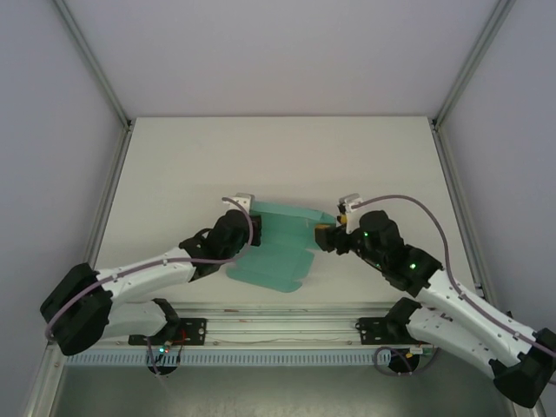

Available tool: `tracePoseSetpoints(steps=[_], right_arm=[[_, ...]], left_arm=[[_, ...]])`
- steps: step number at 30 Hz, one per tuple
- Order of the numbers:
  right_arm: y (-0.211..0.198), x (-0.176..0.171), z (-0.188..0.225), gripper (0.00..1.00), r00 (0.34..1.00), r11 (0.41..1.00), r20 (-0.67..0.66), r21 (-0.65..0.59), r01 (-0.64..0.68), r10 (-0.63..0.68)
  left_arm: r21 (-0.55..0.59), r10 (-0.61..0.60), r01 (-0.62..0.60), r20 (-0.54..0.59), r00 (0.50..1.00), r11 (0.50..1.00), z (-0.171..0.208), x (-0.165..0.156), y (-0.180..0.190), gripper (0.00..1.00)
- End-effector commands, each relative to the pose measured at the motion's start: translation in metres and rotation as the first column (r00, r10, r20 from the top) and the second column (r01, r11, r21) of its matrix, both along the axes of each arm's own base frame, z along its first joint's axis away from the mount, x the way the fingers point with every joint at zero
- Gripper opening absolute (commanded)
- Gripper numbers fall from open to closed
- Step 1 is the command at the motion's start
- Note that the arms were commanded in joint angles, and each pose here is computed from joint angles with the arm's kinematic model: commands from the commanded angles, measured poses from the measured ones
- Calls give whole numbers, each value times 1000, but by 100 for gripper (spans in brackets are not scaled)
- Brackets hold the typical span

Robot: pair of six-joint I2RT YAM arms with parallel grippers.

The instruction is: Assemble paper box

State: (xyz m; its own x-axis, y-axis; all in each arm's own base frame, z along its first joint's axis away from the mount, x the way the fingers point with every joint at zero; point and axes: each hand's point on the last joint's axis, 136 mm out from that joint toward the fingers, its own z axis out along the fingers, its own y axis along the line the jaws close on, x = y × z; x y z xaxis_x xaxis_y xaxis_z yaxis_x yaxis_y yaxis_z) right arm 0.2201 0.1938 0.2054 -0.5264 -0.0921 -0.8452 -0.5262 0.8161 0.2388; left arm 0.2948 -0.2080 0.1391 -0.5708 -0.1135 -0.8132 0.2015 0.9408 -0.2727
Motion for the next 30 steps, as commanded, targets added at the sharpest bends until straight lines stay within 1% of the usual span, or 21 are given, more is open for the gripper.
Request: tracePoseSetpoints(steps=[1,3,5,6,7,9,12,14,17,20,22,23,26,30], right_arm=[[13,-2,9,59,996,996,8,-20,-84,84],[15,3,9,43,996,995,7,-51,-87,87],[17,8,8,23,996,994,8,-68,-84,84],[18,8,7,16,996,993,4,-74,-87,87],[19,9,6,10,996,993,0,-78,-90,90],[20,10,6,1,996,993,-4,-81,-91,91],[18,11,5,0,997,994,-13,-78,-72,71],[16,11,5,0,998,995,-18,-76,-60,59],[11,13,5,0,999,996,-20,-90,-28,26],[3,18,6,0,1000,993,-7,-115,16,-17],[3,19,9,0,1000,992,-2,-121,21,-21],[4,19,9,0,1000,993,-2,-122,12,-12],[7,22,9,0,1000,992,-3,-122,12,-12],[6,30,15,0,999,992,12,-118,47,-46]], left_arm=[[-19,13,-14,-54,998,1000,3,-7,7,0],[-17,8,-9,-63,998,1000,3,-7,5,0],[0,3,-3,-79,997,1000,1,-5,2,0],[11,15,-14,-86,996,1000,-1,-3,2,0],[31,37,-34,-92,995,999,-2,1,4,0],[86,100,-92,-98,990,992,-5,9,11,0],[197,251,-230,-90,964,953,-10,24,30,0],[278,344,-312,-75,936,909,-12,33,41,0],[361,451,-402,-62,890,842,-17,44,54,0],[400,497,-437,-55,866,806,-26,53,62,0],[419,551,-476,-71,832,773,-33,57,74,0],[431,558,-476,-81,826,767,-37,58,77,0],[475,565,-476,-55,823,740,-36,62,81,0],[547,576,-484,4,817,683,-29,66,89,0]])
